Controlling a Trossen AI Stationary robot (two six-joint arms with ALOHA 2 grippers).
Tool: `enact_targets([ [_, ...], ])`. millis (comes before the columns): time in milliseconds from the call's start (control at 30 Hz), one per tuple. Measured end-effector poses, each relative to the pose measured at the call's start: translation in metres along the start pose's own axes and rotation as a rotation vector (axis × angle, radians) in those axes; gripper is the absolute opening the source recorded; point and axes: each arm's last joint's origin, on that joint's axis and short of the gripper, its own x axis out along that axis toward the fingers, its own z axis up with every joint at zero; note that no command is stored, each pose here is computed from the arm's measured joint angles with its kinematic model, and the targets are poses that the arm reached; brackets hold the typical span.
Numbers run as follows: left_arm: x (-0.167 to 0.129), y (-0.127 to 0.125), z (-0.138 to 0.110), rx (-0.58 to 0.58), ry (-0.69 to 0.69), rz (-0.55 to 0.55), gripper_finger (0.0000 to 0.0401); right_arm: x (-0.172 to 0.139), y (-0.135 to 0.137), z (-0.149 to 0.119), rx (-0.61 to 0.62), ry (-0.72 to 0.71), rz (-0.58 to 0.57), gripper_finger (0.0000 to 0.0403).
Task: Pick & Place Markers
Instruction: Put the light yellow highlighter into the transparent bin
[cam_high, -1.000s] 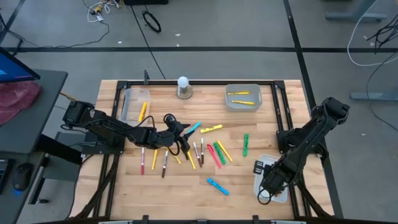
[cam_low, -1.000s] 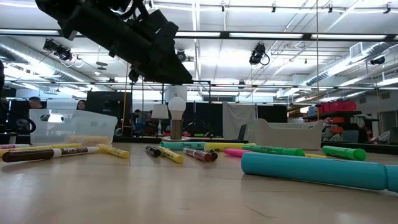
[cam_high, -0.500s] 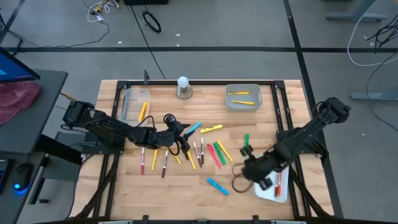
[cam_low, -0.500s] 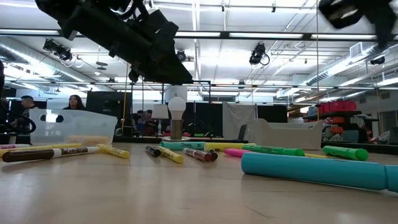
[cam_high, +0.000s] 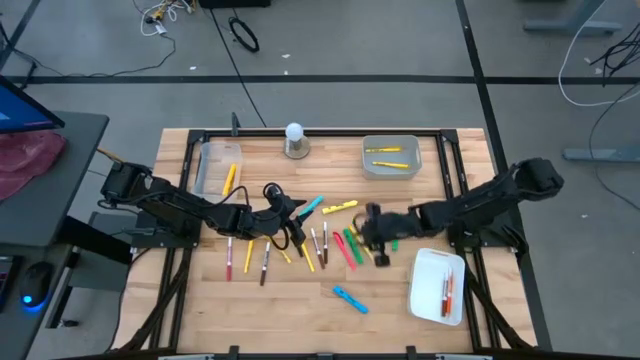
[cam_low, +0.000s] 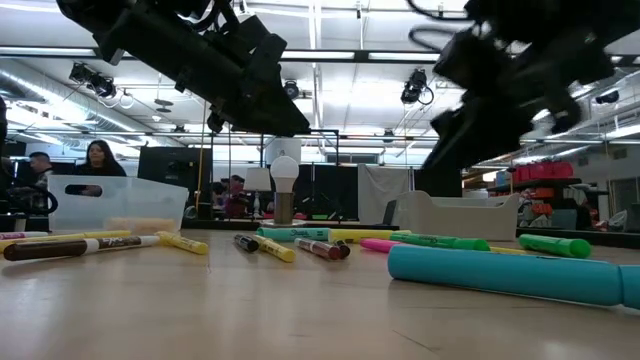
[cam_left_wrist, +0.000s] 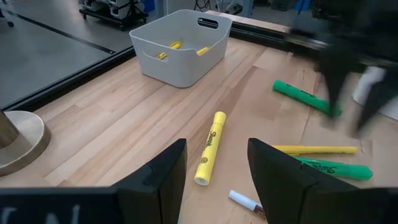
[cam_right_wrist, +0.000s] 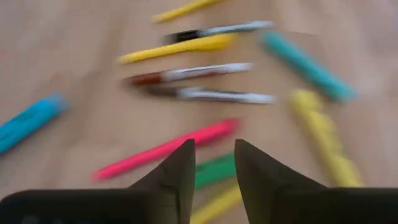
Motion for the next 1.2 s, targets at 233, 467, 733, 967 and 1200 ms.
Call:
enact_targets([
  [233, 0.0, 0.0, 0.0, 0.0, 0.0, 0.001, 0.0177, 0.003, -0.042, -0.002, 0.135, -0.014, -0.214, 0.0183],
  [467, 0.0, 0.0, 0.0, -0.015, 0.0, 0.001, 0.0177, 0.017, -0.068, -0.005, 0.17, -0.057, -0.21, 0.0239],
  [733, 0.0, 0.0, 0.0, -0.01, 0.001, 0.002, 0.0177, 0.044, -0.069, -0.012, 0.132, -0.104, -0.185, 0.0236],
  [967, 0.0, 0.0, 0.0, -0.004, 0.002, 0.006, 0.0177, 0.059, -0.079, -0.028, 0.088, -0.014, -0.21, 0.0217],
  [1200, 0.0, 0.001, 0.0, -0.004, 0.002, 0.006, 0.0177, 0.058, -0.09, -0.041, 0.079, 0.116, -0.207, 0.0184],
])
